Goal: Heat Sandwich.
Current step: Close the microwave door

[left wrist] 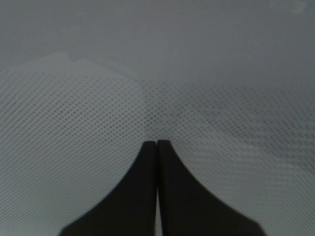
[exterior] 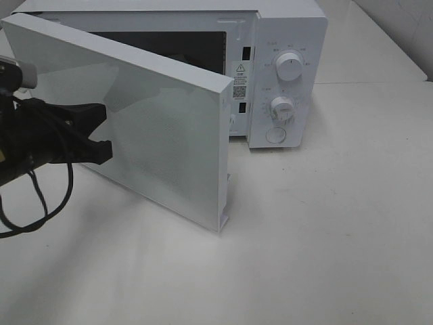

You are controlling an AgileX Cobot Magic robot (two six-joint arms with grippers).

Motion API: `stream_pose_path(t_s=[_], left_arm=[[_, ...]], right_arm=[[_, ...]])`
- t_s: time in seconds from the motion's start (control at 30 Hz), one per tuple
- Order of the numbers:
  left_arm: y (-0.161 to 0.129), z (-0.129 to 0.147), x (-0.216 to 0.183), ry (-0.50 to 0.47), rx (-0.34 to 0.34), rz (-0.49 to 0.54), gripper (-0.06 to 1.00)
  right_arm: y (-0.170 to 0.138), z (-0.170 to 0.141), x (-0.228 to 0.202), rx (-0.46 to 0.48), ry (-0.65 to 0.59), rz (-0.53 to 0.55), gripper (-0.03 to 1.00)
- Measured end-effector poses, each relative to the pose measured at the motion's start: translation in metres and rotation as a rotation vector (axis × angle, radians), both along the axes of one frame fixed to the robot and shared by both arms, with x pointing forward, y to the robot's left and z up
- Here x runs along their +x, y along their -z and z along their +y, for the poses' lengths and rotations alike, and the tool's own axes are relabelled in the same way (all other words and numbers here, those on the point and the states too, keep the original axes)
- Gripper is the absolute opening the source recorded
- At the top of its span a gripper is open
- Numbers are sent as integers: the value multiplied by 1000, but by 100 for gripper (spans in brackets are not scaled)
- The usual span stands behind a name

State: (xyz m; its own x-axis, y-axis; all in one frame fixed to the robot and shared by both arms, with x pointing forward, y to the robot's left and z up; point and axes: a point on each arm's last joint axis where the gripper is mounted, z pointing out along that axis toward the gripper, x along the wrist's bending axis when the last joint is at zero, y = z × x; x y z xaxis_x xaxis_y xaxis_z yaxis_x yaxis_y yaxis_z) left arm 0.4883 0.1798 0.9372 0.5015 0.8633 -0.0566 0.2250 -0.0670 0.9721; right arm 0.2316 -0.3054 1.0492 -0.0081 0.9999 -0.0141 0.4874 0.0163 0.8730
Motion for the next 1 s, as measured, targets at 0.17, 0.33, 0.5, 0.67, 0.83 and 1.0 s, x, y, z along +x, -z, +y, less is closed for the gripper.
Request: stream_pose_path(t_s=[0.17, 0.33, 0.5, 0.67, 0.83, 1.0], left_arm=[[0, -13, 10, -6, 19, -3, 0], [-2, -22, 18, -16, 12, -1, 0], [-8, -40, 29, 7, 16, -23, 0], [-9, -61, 42, 21, 14, -21, 0], [-11, -76, 52, 19, 16, -36, 0], [-12, -89, 65, 16, 24, -43, 0]], right_arm=[[0, 0, 0, 0, 0, 0, 75], [0, 0, 0, 0, 0, 0, 75], [0, 0, 0, 0, 0, 0, 75], [0, 0, 0, 0, 0, 0, 75], [0, 0, 0, 0, 0, 0, 75], [0, 0, 0, 0, 0, 0, 75]])
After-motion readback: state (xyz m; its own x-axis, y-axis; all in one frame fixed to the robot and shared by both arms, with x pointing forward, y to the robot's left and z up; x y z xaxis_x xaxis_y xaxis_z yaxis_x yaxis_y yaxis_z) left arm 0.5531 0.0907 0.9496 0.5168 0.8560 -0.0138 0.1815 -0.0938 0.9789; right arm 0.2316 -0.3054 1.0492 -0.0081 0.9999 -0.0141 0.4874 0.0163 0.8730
